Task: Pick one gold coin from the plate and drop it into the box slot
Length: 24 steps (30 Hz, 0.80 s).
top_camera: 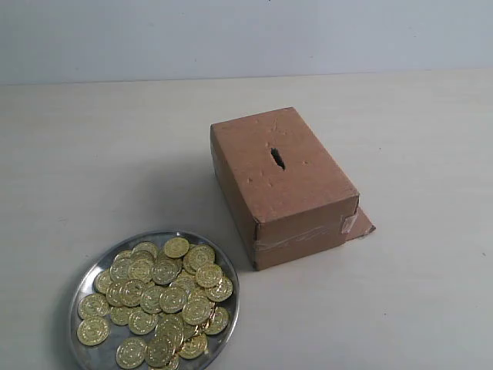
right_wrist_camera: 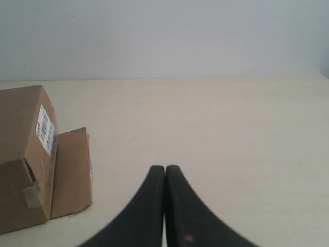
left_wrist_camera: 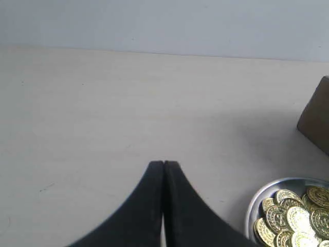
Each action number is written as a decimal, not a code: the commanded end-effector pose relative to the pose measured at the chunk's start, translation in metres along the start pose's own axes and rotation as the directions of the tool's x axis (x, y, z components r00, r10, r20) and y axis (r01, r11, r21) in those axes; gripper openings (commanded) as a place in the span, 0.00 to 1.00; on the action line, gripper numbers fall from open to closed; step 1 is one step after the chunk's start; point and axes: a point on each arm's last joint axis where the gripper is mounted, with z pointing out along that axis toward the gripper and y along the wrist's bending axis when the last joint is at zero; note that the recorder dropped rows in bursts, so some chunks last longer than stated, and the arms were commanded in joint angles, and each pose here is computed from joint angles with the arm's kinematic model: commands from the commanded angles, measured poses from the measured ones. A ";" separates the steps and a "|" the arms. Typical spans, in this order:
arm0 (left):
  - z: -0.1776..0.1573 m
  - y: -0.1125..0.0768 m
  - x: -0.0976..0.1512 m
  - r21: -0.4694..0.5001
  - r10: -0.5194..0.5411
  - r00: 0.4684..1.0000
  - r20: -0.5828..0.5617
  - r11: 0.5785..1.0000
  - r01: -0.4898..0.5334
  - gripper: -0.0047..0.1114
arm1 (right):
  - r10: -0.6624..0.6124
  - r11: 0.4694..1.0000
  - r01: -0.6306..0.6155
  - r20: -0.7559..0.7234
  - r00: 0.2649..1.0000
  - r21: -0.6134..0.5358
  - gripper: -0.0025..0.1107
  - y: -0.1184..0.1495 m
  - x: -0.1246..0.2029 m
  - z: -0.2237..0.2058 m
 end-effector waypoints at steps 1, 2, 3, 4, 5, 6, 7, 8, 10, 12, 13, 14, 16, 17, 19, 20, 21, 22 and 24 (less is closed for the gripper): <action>0.000 0.001 -0.001 -0.011 0.037 0.999 0.018 0.999 -0.037 0.04 | -0.002 1.000 0.002 0.015 1.000 0.007 0.02 0.000 0.000 0.000; 0.000 0.001 -0.001 -0.013 0.041 0.999 0.018 0.999 -0.041 0.04 | -0.002 1.000 0.002 0.015 1.000 0.007 0.02 0.000 0.000 0.000; 0.000 0.001 -0.002 -0.012 0.041 0.999 0.023 0.999 -0.041 0.04 | -0.002 1.000 0.002 0.015 1.000 0.007 0.02 0.000 0.000 0.000; 0.000 0.001 -0.003 -0.010 0.031 0.999 0.035 0.999 -0.030 0.04 | -0.002 1.000 0.002 0.015 1.000 0.007 0.02 0.000 0.000 0.000; -0.001 0.000 -0.004 -0.004 0.001 0.999 0.053 1.000 -0.001 0.04 | -0.002 1.000 0.002 0.015 1.000 0.007 0.02 0.000 0.000 0.000; -0.001 0.000 -0.007 0.007 -0.045 0.996 0.079 0.999 0.045 0.04 | -0.002 1.000 0.002 0.015 1.000 0.007 0.02 0.000 0.000 0.000; -0.001 -0.001 -0.011 0.022 -0.096 0.987 0.126 0.995 0.094 0.04 | -0.004 1.000 0.004 0.015 1.000 0.007 0.02 0.000 0.000 0.000; -0.002 -0.001 -0.017 0.042 -0.144 0.971 0.189 0.989 0.139 0.04 | -0.004 1.000 0.004 0.015 1.000 0.007 0.02 0.000 0.000 0.000; -0.003 -0.002 -0.023 0.060 -0.173 0.953 0.249 0.985 0.163 0.04 | -0.004 1.000 0.004 0.015 1.000 0.007 0.02 0.000 0.000 0.000; -0.005 -0.002 -0.029 0.083 -0.208 0.929 0.306 0.978 0.191 0.04 | -0.032 0.999 0.032 0.017 0.999 0.014 0.02 -0.001 0.000 0.000; -0.006 -0.002 -0.030 0.101 -0.251 0.915 0.315 0.968 0.231 0.04 | -0.071 0.997 0.071 0.034 0.997 0.023 0.02 -0.002 -0.002 0.000; -0.006 -0.002 -0.031 0.105 -0.257 0.910 0.325 0.966 0.235 0.04 | -0.074 0.997 0.073 0.064 0.995 0.024 0.02 -0.002 -0.005 0.000; -0.006 -0.002 -0.032 0.109 -0.259 0.906 0.335 0.966 0.235 0.04 | 0.009 1.000 -0.009 0.155 0.988 0.004 0.02 0.000 -0.013 -0.001; -0.006 -0.002 -0.032 0.114 -0.274 0.902 0.333 0.961 0.250 0.04 | 0.082 0.997 -0.080 0.191 0.978 -0.016 0.02 0.000 -0.016 -0.002; -0.006 -0.002 -0.032 0.130 -0.320 0.889 0.327 0.947 0.292 0.04 | 0.232 0.973 -0.223 0.263 0.937 -0.064 0.02 0.000 -0.023 -0.003; -0.006 -0.002 -0.032 0.136 -0.338 0.884 0.324 0.941 0.309 0.04 | 0.275 0.961 -0.264 0.284 0.919 -0.079 0.02 0.000 -0.025 -0.004; -0.006 -0.002 -0.032 0.144 -0.358 0.877 0.321 0.933 0.329 0.04 | 0.304 0.953 -0.290 0.300 0.904 -0.090 0.02 0.000 -0.027 -0.004; -0.006 -0.002 -0.032 0.153 -0.386 0.866 0.317 0.922 0.355 0.04 | 0.317 0.949 -0.302 0.323 0.892 -0.097 0.02 -0.001 -0.029 -0.005; -0.006 -0.002 -0.032 0.166 -0.425 0.851 0.310 0.905 0.391 0.04 | 0.338 0.941 -0.321 0.354 0.872 -0.108 0.02 -0.002 -0.032 -0.006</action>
